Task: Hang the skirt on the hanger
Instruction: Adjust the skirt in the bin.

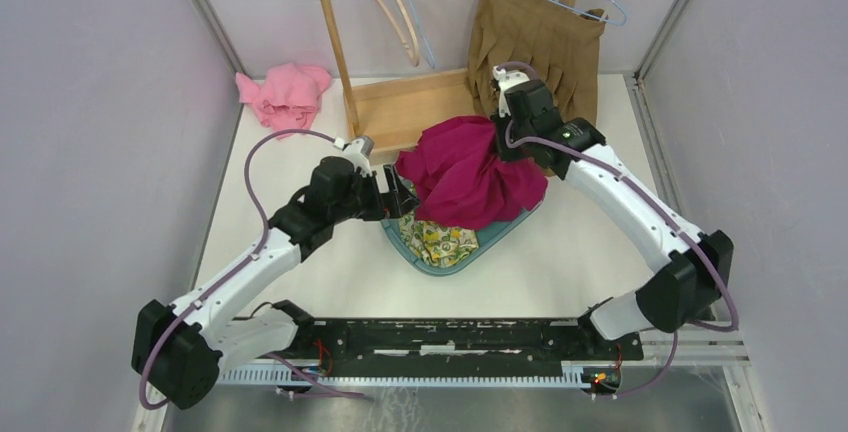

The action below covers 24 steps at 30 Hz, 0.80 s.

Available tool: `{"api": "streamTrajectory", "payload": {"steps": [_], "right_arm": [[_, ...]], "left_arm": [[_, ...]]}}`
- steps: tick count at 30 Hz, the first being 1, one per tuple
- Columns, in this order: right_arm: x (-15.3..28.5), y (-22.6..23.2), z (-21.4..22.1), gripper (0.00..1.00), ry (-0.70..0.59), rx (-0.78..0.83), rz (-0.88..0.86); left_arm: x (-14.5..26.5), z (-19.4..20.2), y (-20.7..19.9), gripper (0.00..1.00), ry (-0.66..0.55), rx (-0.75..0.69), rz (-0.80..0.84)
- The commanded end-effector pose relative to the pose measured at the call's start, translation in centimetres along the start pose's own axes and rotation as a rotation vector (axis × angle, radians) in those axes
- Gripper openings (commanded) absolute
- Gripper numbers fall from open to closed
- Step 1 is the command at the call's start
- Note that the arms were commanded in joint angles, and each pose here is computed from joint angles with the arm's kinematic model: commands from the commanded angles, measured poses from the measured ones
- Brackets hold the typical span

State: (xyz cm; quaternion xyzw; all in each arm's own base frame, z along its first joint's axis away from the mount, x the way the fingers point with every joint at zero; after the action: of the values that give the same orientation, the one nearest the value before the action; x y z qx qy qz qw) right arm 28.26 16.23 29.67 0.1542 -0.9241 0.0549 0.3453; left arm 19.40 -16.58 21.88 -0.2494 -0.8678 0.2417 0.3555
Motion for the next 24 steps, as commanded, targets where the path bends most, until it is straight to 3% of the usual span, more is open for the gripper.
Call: {"api": "streamTrajectory", "payload": {"steps": [1,11,24], "right_arm": [[-3.5,1.0,0.6,0.01,0.0,-0.062,-0.064],[-9.5,0.7,4.5,0.01,0.162,-0.08,-0.009],[-4.3,-1.0,0.0,0.01,0.027,-0.086,0.078]], "left_arm": [[-0.3,-0.9,-1.2,0.99,-0.031,0.006,0.04],[-1.3,-0.8,-1.3,0.99,-0.009,-0.002,0.026],[-1.3,-0.9,-1.6,0.99,-0.021,-0.005,0.042]]}}
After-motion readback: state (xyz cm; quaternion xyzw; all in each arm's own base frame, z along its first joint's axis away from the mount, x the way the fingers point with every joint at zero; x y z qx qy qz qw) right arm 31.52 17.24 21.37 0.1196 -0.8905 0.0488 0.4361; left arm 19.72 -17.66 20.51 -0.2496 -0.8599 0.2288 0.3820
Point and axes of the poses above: each gripper's point midway between its finger pads, its own x axis back along the fingers, its own y axis along the line the jaws close on, z = x × y, the point moved 9 cm from there along x, back along the fingers, and after that the axes turned 2 degrees about x, right-handed, at the moved point
